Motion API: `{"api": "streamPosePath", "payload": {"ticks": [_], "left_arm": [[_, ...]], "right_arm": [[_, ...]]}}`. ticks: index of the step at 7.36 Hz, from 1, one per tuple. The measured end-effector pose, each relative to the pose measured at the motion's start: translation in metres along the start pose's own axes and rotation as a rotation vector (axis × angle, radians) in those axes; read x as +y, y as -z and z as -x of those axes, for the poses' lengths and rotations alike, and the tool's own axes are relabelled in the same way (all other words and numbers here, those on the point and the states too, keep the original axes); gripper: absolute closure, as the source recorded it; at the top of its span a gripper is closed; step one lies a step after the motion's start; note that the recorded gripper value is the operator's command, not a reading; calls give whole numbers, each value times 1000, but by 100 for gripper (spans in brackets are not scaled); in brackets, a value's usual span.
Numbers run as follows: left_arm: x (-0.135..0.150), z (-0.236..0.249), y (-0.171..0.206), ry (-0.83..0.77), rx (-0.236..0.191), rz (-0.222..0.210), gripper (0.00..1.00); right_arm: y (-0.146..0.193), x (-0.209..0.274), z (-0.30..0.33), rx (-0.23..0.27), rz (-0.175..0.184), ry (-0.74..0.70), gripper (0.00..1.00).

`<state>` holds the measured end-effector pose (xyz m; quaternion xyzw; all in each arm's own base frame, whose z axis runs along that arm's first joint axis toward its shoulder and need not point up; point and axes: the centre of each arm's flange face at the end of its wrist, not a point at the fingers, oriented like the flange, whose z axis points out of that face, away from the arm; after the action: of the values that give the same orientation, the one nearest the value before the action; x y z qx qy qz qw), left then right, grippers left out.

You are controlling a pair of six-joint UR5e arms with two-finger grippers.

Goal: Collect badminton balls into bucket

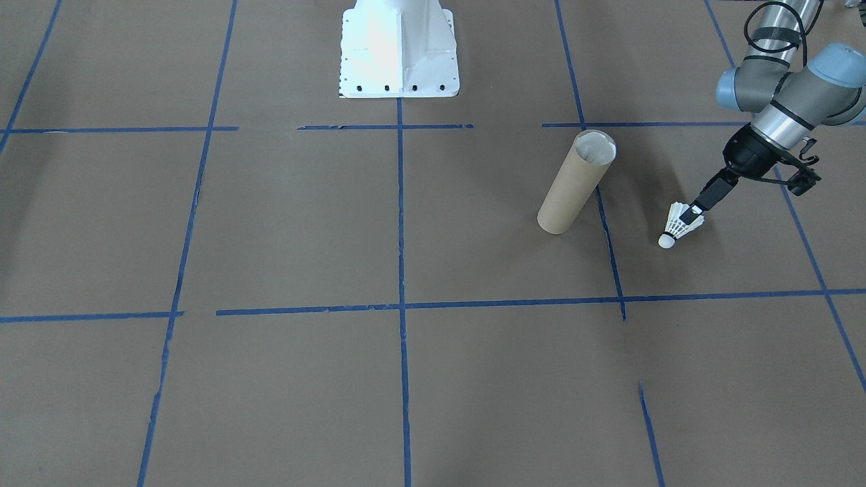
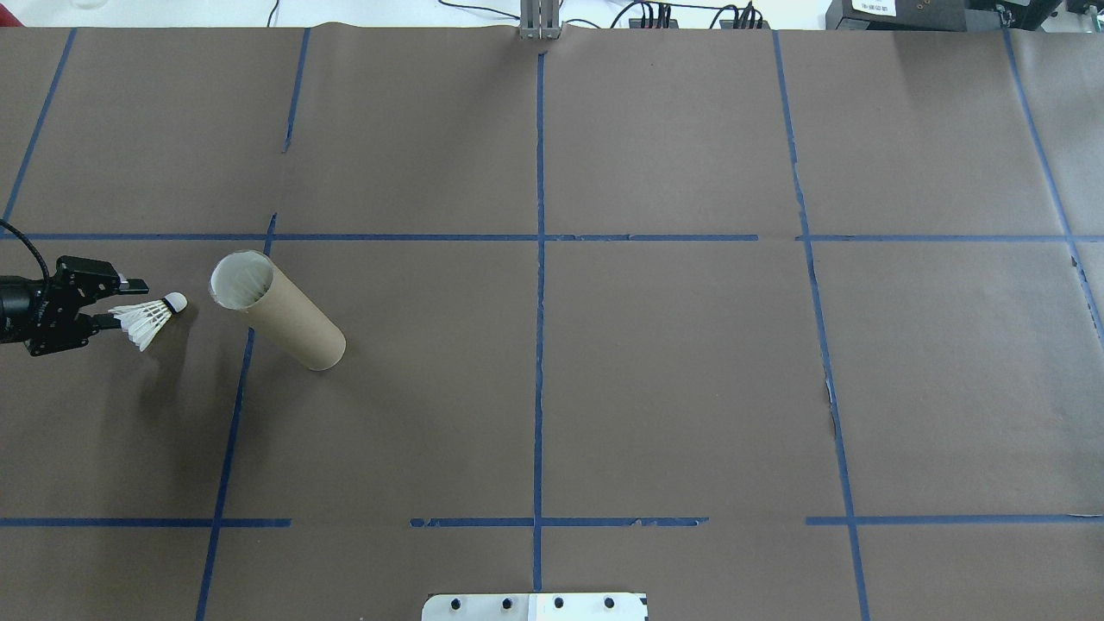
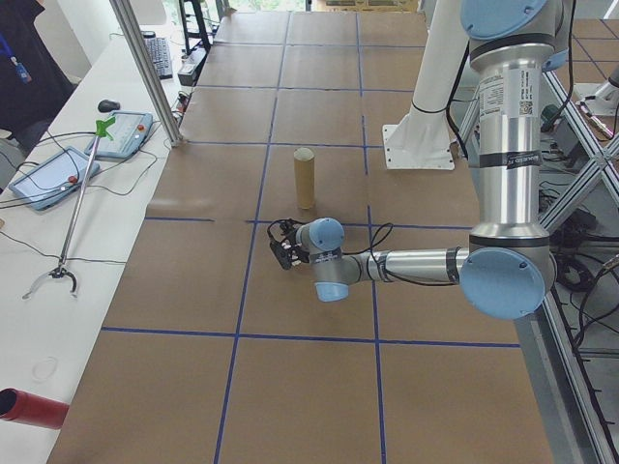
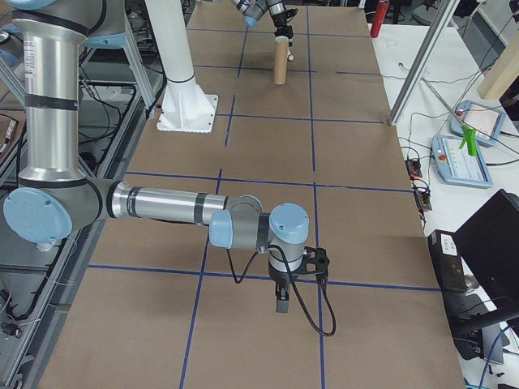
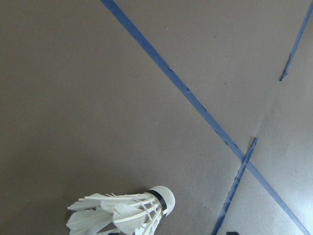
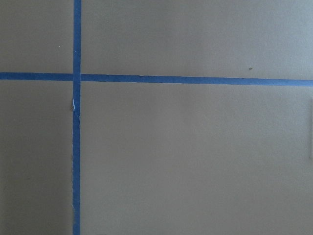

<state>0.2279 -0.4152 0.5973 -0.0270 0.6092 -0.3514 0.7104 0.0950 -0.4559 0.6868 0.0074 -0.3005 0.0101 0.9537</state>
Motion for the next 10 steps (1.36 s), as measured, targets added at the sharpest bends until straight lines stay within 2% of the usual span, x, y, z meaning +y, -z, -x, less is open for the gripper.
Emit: {"api": "streamPosePath", "payload": {"ticks": [2, 3, 4, 6, 7, 10], "left_arm": [[-4, 8, -2, 19, -16, -7, 80], [-5, 12, -3, 26, -22, -8, 92], [-5, 11, -3, 39, -22, -7, 100], [3, -2, 1, 57, 0, 13, 100], [11, -13, 3, 52, 8, 37, 100], [42, -61, 13, 18, -17, 107, 100]], "right_arm": [[0, 0, 0, 0, 0, 0, 0], [0, 0, 0, 0, 0, 0, 0], [0, 0, 0, 0, 0, 0, 0], [0, 0, 0, 0, 0, 0, 0], [0, 0, 0, 0, 0, 0, 0], [1, 0, 0, 0, -1, 1, 0]]}}
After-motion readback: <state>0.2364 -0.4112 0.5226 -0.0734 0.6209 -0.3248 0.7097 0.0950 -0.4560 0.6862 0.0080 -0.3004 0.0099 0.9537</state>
